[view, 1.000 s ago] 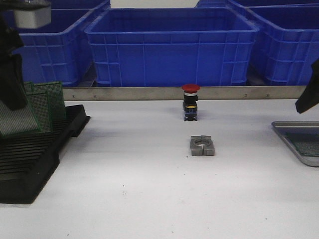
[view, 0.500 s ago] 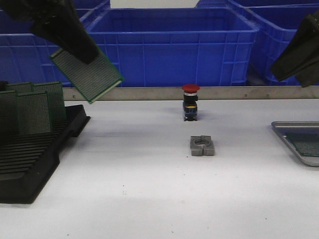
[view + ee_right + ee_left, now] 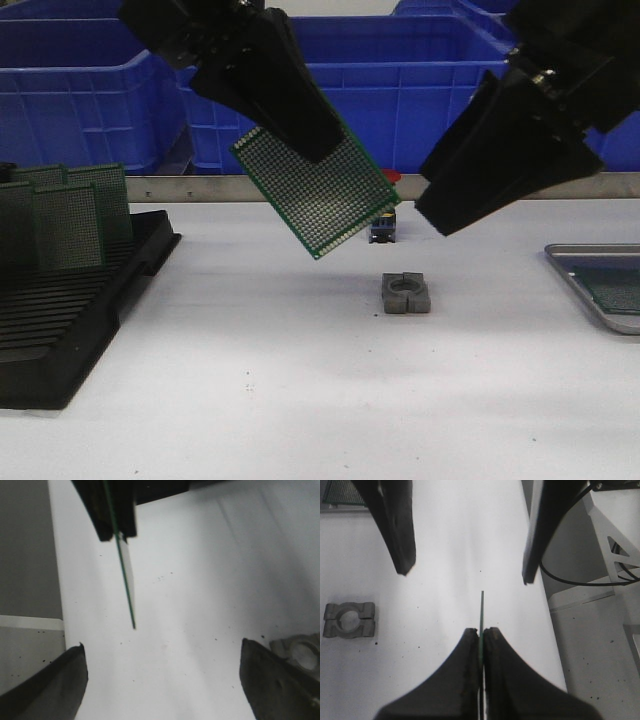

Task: Place circuit board on tray
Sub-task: 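Grasp the second board with the right gripper and release the left gripper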

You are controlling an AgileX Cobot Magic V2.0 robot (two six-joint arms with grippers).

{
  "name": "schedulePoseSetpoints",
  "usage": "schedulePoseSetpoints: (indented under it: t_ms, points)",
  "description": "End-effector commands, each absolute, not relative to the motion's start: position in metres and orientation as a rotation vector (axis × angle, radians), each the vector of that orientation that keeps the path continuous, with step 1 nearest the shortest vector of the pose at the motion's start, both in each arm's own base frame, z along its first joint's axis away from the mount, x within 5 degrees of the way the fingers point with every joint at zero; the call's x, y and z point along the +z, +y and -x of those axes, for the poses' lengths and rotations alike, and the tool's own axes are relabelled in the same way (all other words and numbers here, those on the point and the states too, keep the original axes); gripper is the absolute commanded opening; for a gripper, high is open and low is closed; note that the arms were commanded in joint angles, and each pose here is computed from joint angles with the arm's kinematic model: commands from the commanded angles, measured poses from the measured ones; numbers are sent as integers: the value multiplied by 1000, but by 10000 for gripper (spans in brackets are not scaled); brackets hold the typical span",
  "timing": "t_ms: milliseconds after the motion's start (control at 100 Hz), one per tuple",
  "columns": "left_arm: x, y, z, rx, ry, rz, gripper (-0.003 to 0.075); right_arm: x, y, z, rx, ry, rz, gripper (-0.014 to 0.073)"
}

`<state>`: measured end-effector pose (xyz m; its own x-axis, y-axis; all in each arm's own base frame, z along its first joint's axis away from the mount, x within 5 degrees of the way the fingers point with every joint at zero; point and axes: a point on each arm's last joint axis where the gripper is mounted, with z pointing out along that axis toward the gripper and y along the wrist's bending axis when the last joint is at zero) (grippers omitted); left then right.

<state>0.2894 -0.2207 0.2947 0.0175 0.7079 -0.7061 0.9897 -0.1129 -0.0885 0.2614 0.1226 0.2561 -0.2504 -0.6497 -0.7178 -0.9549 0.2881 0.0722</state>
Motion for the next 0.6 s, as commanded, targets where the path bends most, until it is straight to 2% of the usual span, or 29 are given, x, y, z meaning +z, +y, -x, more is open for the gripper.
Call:
schedulePoseSetpoints:
  t_ms: [0, 270, 320, 390, 590]
  points:
    - [324, -225, -277, -949, 1639, -1819, -20, 278, 133, -255, 715, 1888, 1432, 633]
    - [329, -229, -276, -1023, 1618, -1757, -20, 275, 158, -263, 805, 1881, 1265, 631]
    - [329, -229, -276, -1023, 1618, -1757, -20, 273, 158, -264, 813, 1889, 1266, 609]
    - [329, -229, -276, -1023, 1618, -1757, -20, 270, 159, -264, 829, 1897, 1275, 520]
    - [329, -229, -276, -1023, 1618, -1757, -20, 268, 160, -263, 855, 1899, 1289, 93]
